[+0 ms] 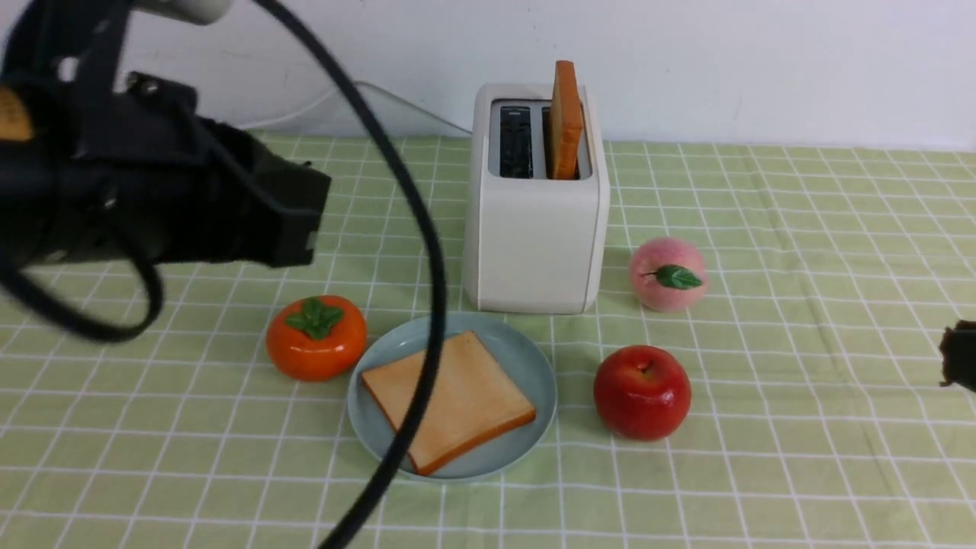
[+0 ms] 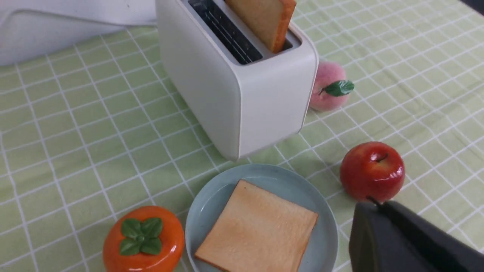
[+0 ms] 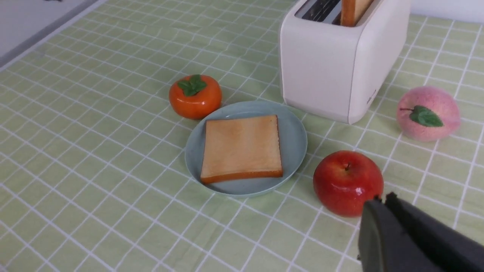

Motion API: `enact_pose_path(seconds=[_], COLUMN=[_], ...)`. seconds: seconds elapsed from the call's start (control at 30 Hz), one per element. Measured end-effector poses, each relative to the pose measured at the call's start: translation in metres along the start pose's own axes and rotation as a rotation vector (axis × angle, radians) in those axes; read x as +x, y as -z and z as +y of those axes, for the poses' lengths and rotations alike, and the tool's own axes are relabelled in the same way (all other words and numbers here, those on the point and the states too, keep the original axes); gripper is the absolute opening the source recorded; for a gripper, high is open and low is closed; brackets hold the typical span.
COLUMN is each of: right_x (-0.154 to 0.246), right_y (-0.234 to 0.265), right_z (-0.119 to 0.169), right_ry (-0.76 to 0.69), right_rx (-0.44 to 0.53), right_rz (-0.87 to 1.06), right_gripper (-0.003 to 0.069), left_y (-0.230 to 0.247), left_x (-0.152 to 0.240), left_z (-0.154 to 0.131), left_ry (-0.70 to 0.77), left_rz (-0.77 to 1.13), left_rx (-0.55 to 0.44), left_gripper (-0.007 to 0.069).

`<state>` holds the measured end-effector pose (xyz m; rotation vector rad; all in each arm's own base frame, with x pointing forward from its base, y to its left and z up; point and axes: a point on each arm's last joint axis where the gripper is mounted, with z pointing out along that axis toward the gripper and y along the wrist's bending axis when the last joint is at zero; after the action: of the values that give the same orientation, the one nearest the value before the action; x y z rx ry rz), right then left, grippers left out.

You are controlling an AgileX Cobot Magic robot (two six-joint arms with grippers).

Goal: Take toasted bread from bread machine on green coffee tablecloth place on plate.
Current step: 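Grasp the toast slice in the toaster and pull it up out of the slot with the right gripper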

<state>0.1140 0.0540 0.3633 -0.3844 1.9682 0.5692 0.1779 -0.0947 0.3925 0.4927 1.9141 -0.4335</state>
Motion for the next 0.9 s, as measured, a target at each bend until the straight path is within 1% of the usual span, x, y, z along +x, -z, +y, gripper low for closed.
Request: enact_pose_path(seconds=[0.13, 0.27, 0.3, 0.33, 0.37, 0.47, 0.57, 0.6, 0.63, 0.67, 0.77, 0.9], right_x=[-0.005, -0.017, -0.024, -0.024, -0.032, -0.042, -0.053, -0.055, -0.057, -0.06, -0.066, -0.074], right_y=[-0.018, -0.036, -0.042, -0.044, -0.051, -0.072, -0.095, -0.106, -0.108, -0.121, -0.148, -0.18], right_z=[-0.007, -0.012, -0.014, -0.015, -0.016, -0.016, -0.007, -0.002, -0.001, 0.006, 0.013, 0.009], right_ry=[-0.034, -0.064, -0.071, -0.076, -0.078, -0.071, -0.026, -0.01, -0.006, 0.017, 0.05, 0.108], right_rx=[-0.025, -0.075, -0.087, -0.093, -0.111, -0.145, -0.191, -0.198, -0.2, -0.21, -0.2, -0.142], right_rz=[0.038, 0.089, 0.1, 0.111, 0.127, 0.158, 0.185, 0.194, 0.191, 0.2, 0.201, 0.179], right_gripper=[0.0003, 0.0003, 0.0003, 0.0003, 0.0003, 0.0003, 0.0003, 0.0003, 0.0003, 0.0004, 0.0009, 0.0032], left_y=[0.04, 0.076, 0.083, 0.085, 0.095, 0.103, 0.107, 0.108, 0.109, 0.108, 0.107, 0.105], left_x=[0.033, 0.07, 0.084, 0.086, 0.1, 0.124, 0.138, 0.142, 0.142, 0.145, 0.148, 0.151], left_z=[-0.004, -0.008, -0.009, -0.009, -0.01, -0.01, -0.011, -0.011, -0.011, -0.011, -0.01, -0.01], left_ry=[0.001, 0.02, 0.033, 0.035, 0.048, 0.065, 0.068, 0.067, 0.067, 0.069, 0.068, 0.069], left_rz=[-0.084, -0.19, -0.219, -0.225, -0.273, -0.308, -0.334, -0.341, -0.344, -0.343, -0.341, -0.333], left_rx=[-0.01, -0.013, -0.013, -0.013, -0.012, -0.008, -0.005, -0.005, -0.005, -0.005, -0.007, -0.008], left_gripper=[-0.0013, -0.0013, -0.0013, -0.0013, -0.0013, -0.0013, -0.0013, -0.0013, -0.0013, -0.0013, -0.0013, -0.0013])
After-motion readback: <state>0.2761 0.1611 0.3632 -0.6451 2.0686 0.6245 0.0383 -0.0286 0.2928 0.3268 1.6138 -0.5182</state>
